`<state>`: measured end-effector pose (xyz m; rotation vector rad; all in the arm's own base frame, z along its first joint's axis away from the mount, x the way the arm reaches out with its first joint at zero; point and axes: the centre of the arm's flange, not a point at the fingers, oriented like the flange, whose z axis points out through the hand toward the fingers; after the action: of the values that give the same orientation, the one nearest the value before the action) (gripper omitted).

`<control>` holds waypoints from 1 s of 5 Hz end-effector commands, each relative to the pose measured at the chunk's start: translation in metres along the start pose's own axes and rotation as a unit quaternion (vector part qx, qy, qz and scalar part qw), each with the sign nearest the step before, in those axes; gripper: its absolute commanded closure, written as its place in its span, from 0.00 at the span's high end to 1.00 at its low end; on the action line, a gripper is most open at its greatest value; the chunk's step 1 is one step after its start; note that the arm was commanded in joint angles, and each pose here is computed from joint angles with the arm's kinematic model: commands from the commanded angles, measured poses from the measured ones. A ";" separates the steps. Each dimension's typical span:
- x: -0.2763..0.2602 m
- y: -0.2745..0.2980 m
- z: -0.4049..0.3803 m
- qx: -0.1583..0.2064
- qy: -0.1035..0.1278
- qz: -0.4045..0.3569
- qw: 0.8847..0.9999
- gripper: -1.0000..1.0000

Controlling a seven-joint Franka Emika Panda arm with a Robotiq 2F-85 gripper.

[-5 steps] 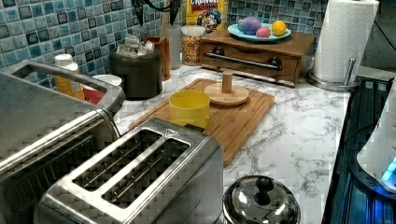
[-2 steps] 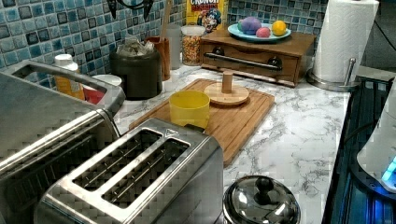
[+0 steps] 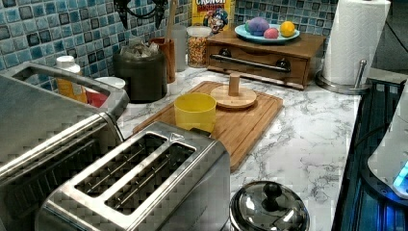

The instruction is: Get a tea bag.

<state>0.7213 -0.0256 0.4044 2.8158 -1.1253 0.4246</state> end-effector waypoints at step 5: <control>0.025 -0.035 -0.041 0.067 0.034 0.031 0.997 1.00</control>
<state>0.7387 -0.0065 0.3604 2.8522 -1.0995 0.3913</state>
